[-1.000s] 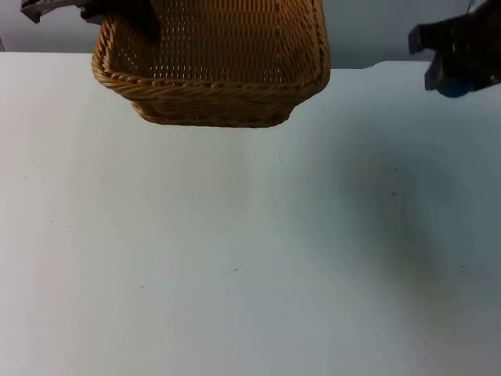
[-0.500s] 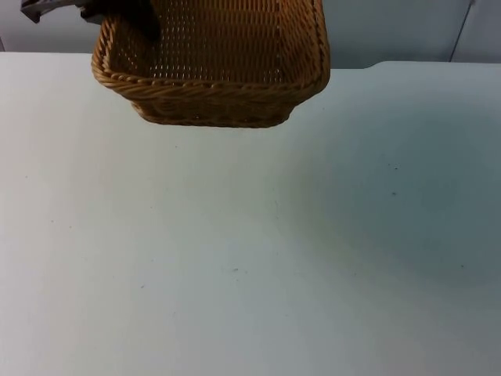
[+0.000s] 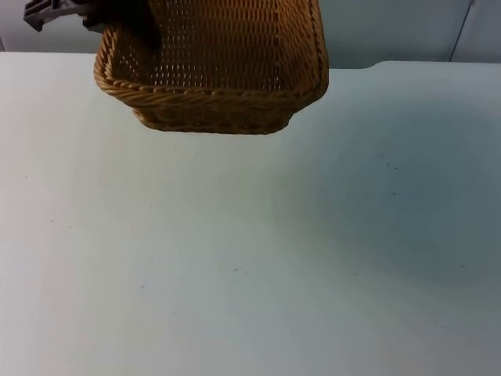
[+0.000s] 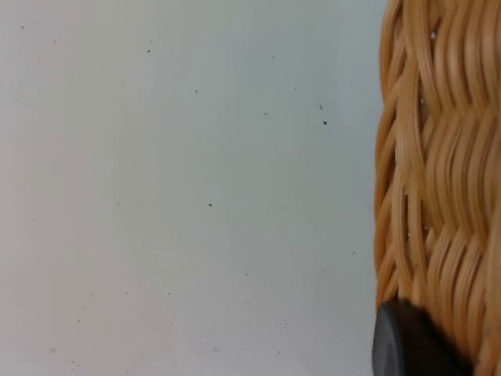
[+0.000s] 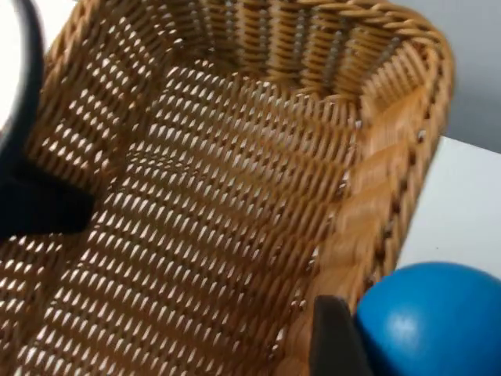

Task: Pick up the basket with the left hand and place the ball into the basket with the right hand.

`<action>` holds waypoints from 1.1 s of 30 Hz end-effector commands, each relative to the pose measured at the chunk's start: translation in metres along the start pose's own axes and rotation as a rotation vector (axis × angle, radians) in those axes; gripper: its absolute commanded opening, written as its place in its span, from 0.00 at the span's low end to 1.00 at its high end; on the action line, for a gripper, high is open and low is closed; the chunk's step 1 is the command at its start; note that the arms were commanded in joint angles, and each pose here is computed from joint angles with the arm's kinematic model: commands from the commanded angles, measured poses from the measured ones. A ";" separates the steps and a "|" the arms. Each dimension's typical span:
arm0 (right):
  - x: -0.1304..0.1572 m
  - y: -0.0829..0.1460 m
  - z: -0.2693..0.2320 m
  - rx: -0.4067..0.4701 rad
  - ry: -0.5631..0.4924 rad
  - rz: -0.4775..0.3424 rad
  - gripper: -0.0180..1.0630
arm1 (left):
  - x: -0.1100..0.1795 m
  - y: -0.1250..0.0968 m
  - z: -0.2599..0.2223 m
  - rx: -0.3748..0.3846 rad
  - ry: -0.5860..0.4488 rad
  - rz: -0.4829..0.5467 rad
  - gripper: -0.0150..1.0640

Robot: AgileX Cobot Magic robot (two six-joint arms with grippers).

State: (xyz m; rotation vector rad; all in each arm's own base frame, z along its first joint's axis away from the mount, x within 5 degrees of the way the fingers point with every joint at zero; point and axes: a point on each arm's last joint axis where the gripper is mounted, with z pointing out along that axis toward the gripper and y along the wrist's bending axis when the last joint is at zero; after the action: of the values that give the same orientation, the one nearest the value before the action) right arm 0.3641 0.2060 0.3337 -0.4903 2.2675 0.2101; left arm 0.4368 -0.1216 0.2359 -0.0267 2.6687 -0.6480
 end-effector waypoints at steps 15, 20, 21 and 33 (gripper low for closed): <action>-0.008 0.037 0.010 -0.092 -0.141 -0.163 0.01 | -0.003 -0.007 0.004 0.091 -0.029 -0.041 0.01; -0.005 0.041 0.036 -0.103 -0.162 -0.161 0.01 | -0.003 -0.007 0.004 0.096 -0.027 -0.045 0.01; -0.002 0.042 0.041 -0.102 -0.147 -0.161 0.01 | -0.003 -0.007 0.004 0.096 -0.027 -0.045 0.01; 0.016 0.044 0.073 -0.100 -0.068 -0.160 0.01 | -0.004 -0.007 0.005 0.095 -0.032 -0.045 0.01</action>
State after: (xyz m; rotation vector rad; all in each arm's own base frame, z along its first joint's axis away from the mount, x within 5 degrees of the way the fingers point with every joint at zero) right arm 0.3854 0.2614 0.2675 -0.7085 2.1753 0.2417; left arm 0.4404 -0.1278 0.2308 -0.0452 2.6430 -0.7480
